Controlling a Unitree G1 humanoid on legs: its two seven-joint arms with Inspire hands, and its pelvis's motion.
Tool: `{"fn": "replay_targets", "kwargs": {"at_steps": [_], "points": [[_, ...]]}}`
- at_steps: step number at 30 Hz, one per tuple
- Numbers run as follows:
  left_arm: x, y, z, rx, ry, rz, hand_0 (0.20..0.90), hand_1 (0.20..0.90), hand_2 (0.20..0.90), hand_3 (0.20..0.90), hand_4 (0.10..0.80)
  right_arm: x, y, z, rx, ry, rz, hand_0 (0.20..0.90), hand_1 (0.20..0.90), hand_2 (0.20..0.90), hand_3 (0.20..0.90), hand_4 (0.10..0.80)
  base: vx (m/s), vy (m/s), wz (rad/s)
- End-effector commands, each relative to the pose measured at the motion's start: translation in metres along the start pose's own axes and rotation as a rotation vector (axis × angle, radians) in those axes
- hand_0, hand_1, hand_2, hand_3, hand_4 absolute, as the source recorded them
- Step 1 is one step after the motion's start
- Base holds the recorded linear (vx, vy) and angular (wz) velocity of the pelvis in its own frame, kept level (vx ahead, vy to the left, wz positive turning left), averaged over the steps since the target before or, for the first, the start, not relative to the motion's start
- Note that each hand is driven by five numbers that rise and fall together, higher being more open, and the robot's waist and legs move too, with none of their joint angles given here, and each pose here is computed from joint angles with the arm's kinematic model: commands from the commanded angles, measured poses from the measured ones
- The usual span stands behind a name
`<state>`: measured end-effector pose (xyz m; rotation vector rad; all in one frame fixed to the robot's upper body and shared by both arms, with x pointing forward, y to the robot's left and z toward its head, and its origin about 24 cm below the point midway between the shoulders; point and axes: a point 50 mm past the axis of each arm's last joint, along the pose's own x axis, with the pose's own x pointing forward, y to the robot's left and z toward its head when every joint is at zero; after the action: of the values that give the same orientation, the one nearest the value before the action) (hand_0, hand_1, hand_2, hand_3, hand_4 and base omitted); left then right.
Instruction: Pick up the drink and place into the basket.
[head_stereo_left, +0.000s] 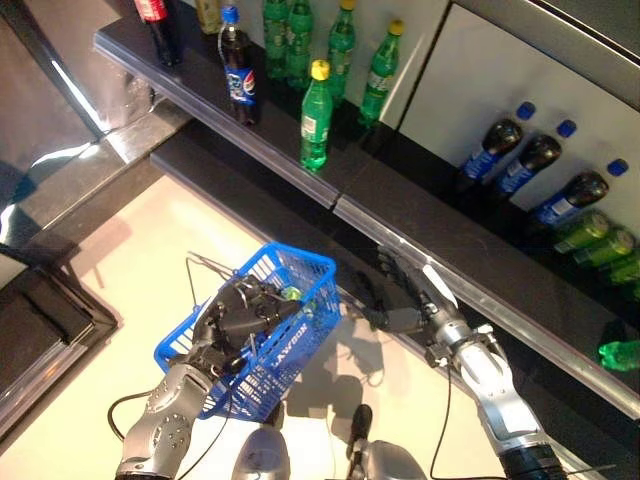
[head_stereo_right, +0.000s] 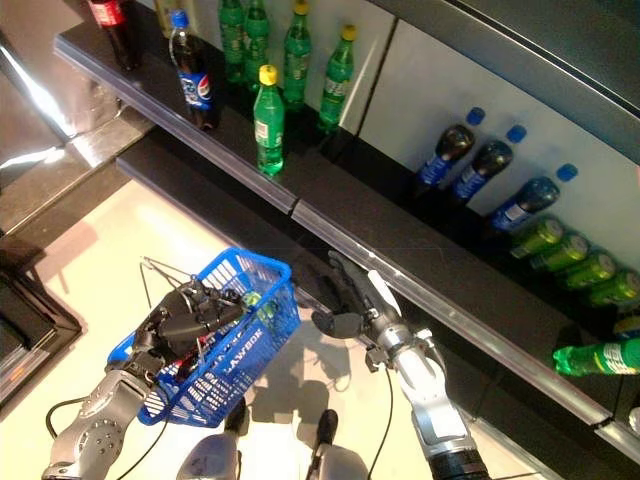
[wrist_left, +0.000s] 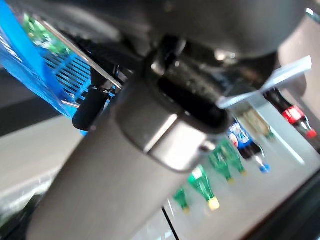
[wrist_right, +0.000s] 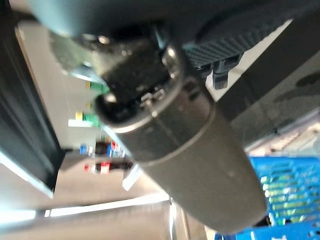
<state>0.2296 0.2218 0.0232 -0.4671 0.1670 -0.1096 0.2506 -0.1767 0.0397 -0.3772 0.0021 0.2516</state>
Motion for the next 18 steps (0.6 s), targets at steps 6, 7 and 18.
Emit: {"fn": "replay_targets", "kwargs": {"at_steps": [6, 7, 18], "points": [[0.001, -0.024, 0.074, -0.026, -0.597, -0.118, 0.3, 0.3, 0.3, 0.2, 0.1, -0.033, -0.013, -0.029, 0.067, 0.032, -0.195, 0.9, 0.9, 0.9, 0.9, 0.8, -0.003, -0.004, -0.1], [0.0, -0.02, 0.072, -0.028, -0.591, -0.097, 0.3, 0.3, 0.3, 0.2, 0.1, -0.035, -0.014, -0.032, 0.073, 0.041, -0.21, 0.9, 0.9, 0.9, 0.9, 0.8, -0.006, 0.006, -0.16], [-0.009, 0.032, 0.015, 0.022, -0.375, 0.196, 0.3, 0.3, 0.3, 0.2, 0.1, -0.066, -0.016, -0.082, 0.232, 0.255, -0.429, 0.9, 0.9, 0.9, 0.9, 0.8, -0.011, 0.009, -0.12]]}}
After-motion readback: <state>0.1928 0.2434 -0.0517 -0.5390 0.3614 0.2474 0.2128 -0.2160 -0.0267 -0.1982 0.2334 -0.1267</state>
